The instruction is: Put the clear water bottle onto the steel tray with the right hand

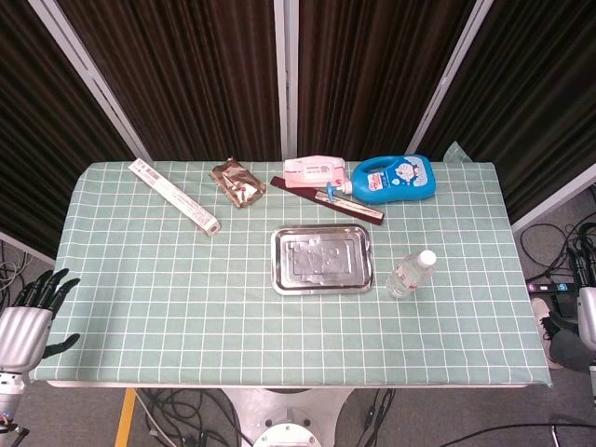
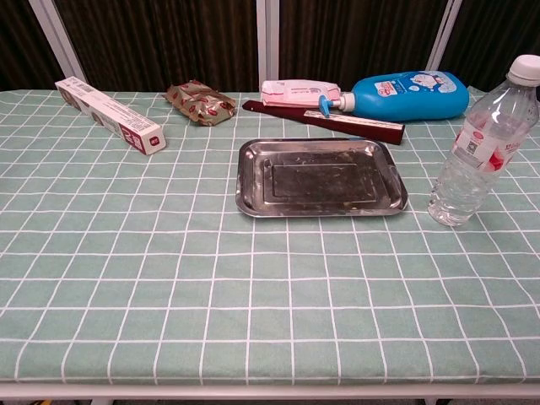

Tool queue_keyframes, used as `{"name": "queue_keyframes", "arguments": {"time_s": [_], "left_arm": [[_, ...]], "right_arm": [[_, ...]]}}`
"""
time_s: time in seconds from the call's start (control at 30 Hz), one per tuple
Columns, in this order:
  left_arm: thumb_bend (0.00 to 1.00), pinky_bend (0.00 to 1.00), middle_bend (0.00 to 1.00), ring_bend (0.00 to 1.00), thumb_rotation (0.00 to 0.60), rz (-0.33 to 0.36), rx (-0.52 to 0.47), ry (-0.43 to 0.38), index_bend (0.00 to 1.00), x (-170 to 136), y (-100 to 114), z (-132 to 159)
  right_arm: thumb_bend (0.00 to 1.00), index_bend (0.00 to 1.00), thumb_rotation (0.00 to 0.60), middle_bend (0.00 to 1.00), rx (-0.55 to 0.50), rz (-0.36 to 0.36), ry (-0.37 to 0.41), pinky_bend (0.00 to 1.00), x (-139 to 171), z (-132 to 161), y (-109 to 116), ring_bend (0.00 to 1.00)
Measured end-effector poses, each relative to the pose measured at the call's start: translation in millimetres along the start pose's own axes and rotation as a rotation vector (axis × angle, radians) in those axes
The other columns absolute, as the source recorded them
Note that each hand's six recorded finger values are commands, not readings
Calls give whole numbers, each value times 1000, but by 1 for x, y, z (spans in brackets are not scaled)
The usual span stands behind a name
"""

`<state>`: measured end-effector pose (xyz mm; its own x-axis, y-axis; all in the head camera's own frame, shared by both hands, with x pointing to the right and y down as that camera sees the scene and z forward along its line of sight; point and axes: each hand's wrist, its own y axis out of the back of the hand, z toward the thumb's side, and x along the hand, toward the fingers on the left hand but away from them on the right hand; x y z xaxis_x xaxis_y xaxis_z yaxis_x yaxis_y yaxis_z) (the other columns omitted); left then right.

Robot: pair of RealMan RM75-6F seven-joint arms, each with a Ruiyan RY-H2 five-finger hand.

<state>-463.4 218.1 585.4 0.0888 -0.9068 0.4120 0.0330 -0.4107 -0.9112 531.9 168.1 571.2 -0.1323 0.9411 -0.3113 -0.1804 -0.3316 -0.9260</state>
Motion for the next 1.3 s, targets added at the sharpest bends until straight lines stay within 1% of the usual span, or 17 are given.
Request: {"name": "queue_keyframes", "arguments": {"time_s": [0.13, 0.23, 0.33, 0.5, 0.6, 0.7, 0.8, 0.9, 0.97, 1.1, 1.17, 1.23, 1.3], "left_arm": [[111, 193, 189, 97, 600, 4, -3, 5, 206, 0, -1, -1], [112, 193, 189, 97, 600, 21, -11, 5, 206, 0, 2, 0], [112, 193, 189, 98, 600, 47, -17, 0, 206, 0, 6, 1], [112, 193, 189, 98, 600, 47, -30, 6, 206, 3, 6, -2], [111, 193, 189, 98, 600, 49, -48, 6, 206, 5, 5, -3], [112, 193, 189, 98, 600, 47, -62, 4, 205, 7, 1, -3], [112, 193, 189, 98, 600, 40, -69, -2, 206, 9, -2, -1], [112, 193, 189, 98, 600, 41, -67, -8, 206, 10, -3, 0], [112, 193, 189, 98, 600, 39, -69, -12, 206, 10, -4, 1], [111, 193, 189, 98, 600, 39, -66, -24, 206, 9, -4, 4], [111, 193, 189, 98, 600, 40, -63, -28, 206, 8, -4, 4], [112, 193, 189, 97, 600, 39, -62, -26, 206, 8, -4, 5], [112, 193, 189, 97, 600, 36, -57, -24, 206, 8, -5, 5]], "right_arm": [[19, 0, 600, 12, -6, 5, 10, 0, -3, 5, -3, 0], [19, 0, 600, 14, -26, 14, 9, 0, -2, 7, -5, 0], [19, 0, 600, 15, -59, 45, -3, 0, 1, 6, -9, 0], [7, 0, 600, 41, -135, 90, -15, 0, 4, 6, -19, 0], [0, 0, 600, 65, -214, 102, -11, 0, 6, 9, -24, 0], [0, 0, 600, 81, -321, 109, 2, 0, 7, 16, -28, 0], [0, 0, 600, 90, -470, 118, 30, 0, 6, 28, -33, 0], [0, 0, 600, 122, -606, 127, 55, 0, 4, 40, -38, 0], [0, 0, 600, 132, -697, 136, 69, 0, -1, 52, -47, 0], [0, 0, 600, 138, -782, 173, 86, 0, -12, 67, -67, 0], [0, 0, 600, 138, -833, 203, 100, 2, -18, 77, -75, 0], [0, 0, 600, 138, -889, 238, 122, 11, -24, 91, -84, 0], [0, 0, 600, 138, -920, 264, 150, 16, -29, 105, -90, 0]]}}
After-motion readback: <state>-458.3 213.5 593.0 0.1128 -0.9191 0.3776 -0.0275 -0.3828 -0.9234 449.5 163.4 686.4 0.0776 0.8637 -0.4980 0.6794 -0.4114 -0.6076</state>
